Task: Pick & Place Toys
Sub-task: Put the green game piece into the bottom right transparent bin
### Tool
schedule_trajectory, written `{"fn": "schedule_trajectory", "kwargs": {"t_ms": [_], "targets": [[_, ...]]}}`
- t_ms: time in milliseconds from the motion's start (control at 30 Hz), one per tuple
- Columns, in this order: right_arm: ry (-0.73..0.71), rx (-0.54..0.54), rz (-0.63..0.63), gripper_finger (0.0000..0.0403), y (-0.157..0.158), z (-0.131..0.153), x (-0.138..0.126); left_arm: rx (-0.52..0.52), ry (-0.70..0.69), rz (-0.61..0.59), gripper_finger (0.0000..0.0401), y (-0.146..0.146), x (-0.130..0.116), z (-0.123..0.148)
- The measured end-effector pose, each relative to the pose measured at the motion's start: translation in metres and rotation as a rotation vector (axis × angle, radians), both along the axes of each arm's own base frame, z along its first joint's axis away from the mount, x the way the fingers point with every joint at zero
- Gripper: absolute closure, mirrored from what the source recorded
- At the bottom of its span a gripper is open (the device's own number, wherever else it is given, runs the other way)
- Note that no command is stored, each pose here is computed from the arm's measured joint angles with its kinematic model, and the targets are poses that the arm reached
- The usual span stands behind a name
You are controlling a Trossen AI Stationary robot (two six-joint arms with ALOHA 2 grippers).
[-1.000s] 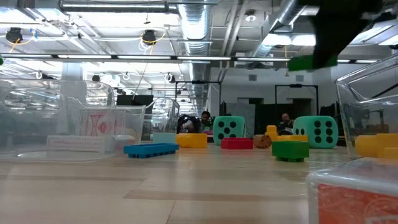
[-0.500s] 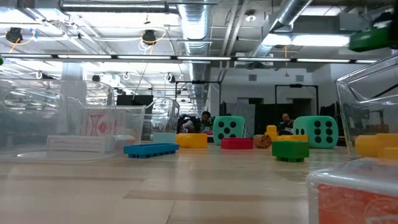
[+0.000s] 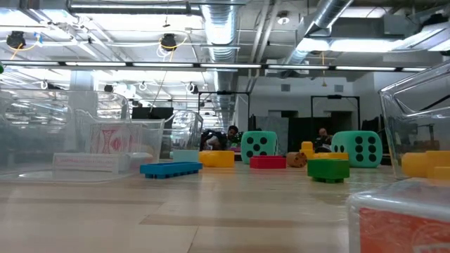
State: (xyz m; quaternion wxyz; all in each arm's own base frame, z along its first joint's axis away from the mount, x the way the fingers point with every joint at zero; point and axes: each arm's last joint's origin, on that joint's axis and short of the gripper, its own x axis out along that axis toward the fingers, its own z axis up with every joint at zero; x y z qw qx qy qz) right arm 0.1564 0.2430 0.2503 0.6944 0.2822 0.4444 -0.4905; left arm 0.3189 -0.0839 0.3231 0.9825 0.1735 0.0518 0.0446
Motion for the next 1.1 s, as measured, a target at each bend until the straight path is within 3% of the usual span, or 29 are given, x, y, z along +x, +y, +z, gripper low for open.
{"fn": "schedule_trajectory", "kwargs": {"t_ms": [200, 533, 833, 1100], "targets": [[-0.002, 0.079, -0.012, 0.0263, 0.008, -0.022, -0.008, -0.028, -0.102, 0.046, 0.0032, 0.015, 0.004, 0.01], [-0.02, 0.107, -0.044, 0.026, 0.005, -0.025, 0.002, -0.044, -0.173, 0.06, 0.0032, 0.028, 0.007, 0.017], [0.028, 0.097, -0.044, 0.0256, 0.008, -0.033, 0.003, -0.044, -0.173, 0.008, 0.0032, 0.029, 0.007, 0.017], [0.097, 0.046, -0.047, 0.0222, 0.004, -0.032, -0.002, -0.051, -0.167, -0.001, 0.0032, 0.025, 0.007, 0.016]]}}
